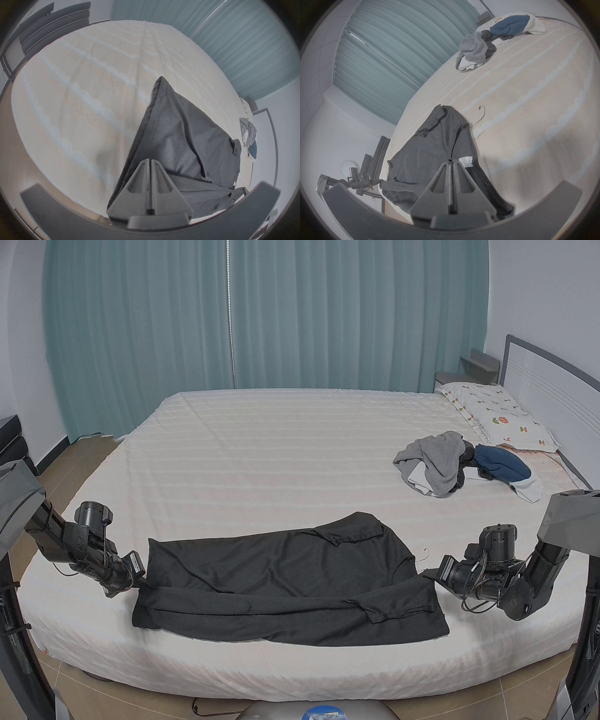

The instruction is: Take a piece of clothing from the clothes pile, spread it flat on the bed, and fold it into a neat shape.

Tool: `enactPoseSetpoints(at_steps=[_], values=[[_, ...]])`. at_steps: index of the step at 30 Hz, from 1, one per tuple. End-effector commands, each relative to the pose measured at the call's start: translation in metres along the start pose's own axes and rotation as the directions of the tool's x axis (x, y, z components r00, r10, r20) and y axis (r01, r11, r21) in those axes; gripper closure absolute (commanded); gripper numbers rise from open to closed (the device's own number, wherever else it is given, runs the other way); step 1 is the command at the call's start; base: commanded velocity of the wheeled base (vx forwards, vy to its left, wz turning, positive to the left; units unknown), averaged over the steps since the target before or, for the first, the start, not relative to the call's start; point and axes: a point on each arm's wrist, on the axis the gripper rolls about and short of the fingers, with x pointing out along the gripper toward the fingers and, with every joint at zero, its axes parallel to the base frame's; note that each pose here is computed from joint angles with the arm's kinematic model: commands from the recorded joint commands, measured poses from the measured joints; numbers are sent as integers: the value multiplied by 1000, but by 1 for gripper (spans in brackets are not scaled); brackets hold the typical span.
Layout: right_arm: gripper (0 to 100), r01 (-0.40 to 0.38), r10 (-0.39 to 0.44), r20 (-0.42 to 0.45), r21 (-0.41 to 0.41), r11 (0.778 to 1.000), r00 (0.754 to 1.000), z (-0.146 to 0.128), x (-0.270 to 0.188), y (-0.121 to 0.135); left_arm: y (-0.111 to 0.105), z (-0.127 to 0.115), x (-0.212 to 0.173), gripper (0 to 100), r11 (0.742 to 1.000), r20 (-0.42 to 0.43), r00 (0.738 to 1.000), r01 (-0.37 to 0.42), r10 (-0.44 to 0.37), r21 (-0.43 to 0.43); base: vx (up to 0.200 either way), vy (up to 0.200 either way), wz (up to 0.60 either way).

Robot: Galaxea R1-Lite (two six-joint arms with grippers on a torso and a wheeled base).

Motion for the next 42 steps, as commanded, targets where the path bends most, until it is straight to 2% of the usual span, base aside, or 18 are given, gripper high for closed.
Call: enactPoseSetpoints(at_steps=[1, 2, 3, 7, 8, 12, 14, 18, 21, 28, 29, 37, 42], values=[[100, 13, -13, -16, 7, 1000, 1000, -5, 7, -6, 3, 1, 0, 100, 1000, 2, 1000, -4, 4, -10, 0, 0, 0], [100, 13, -12, -15, 6, 1000, 1000, -5, 8, -7, 3, 1, 0, 100, 1000, 0, 1000, -4, 4, -11, 0, 0, 0], [0, 9, -9, -10, 5, 1000, 1000, -5, 11, -7, 3, 1, 1, 100, 1000, -1, 1000, -5, 5, -11, 0, 0, 0], [0, -3, 3, -1, 7, 1000, 1000, -7, 13, -10, 4, 2, 5, 100, 1000, -7, 1000, 4, -4, -16, 0, 0, 0], [0, -10, 10, 8, 10, 1000, 1000, -7, 12, -9, 4, 1, 6, 0, 1000, -8, 1000, 4, -5, -19, 0, 0, 0], [0, -28, 27, 29, 43, 999, 999, -6, 6, -7, 3, 2, 6, 0, 999, -4, 1000, 9, -9, -33, 0, 0, 0], [0, -49, 44, 53, 97, 994, 998, -3, -1, -3, 1, 6, 4, 0, 999, 14, 1000, 19, -18, -51, 0, 0, 0], [0, -61, 52, 57, 162, 985, 997, -7, -5, -7, -2, 7, 1, 0, 994, 21, 997, 80, -79, -70, 0, 0, 0], [0, -67, 57, 63, 161, 985, 996, -8, -5, -8, -2, 6, 2, 0, 991, 6, 994, 110, -110, -70, 0, 0, 0], [0, -60, 53, 49, 166, 984, 997, -14, -9, -9, -3, 4, 5, 0, 992, -6, 994, 110, -110, -58, 0, 0, 0], [0, -62, 54, 51, 165, 984, 997, -15, -10, -10, -3, 2, 6, 100, 993, -11, 994, 108, -108, -55, 0, 0, 0], [0, -59, 51, 50, 165, 985, 997, -18, -11, -12, -6, -5, 8, 100, 995, -28, 995, 91, -93, -41, 0, 0, 0], [0, -57, 50, 50, 166, 984, 998, -18, -14, -12, -8, -1, 4, 100, 999, 31, 999, 40, -39, -35, 0, 0, 0]])
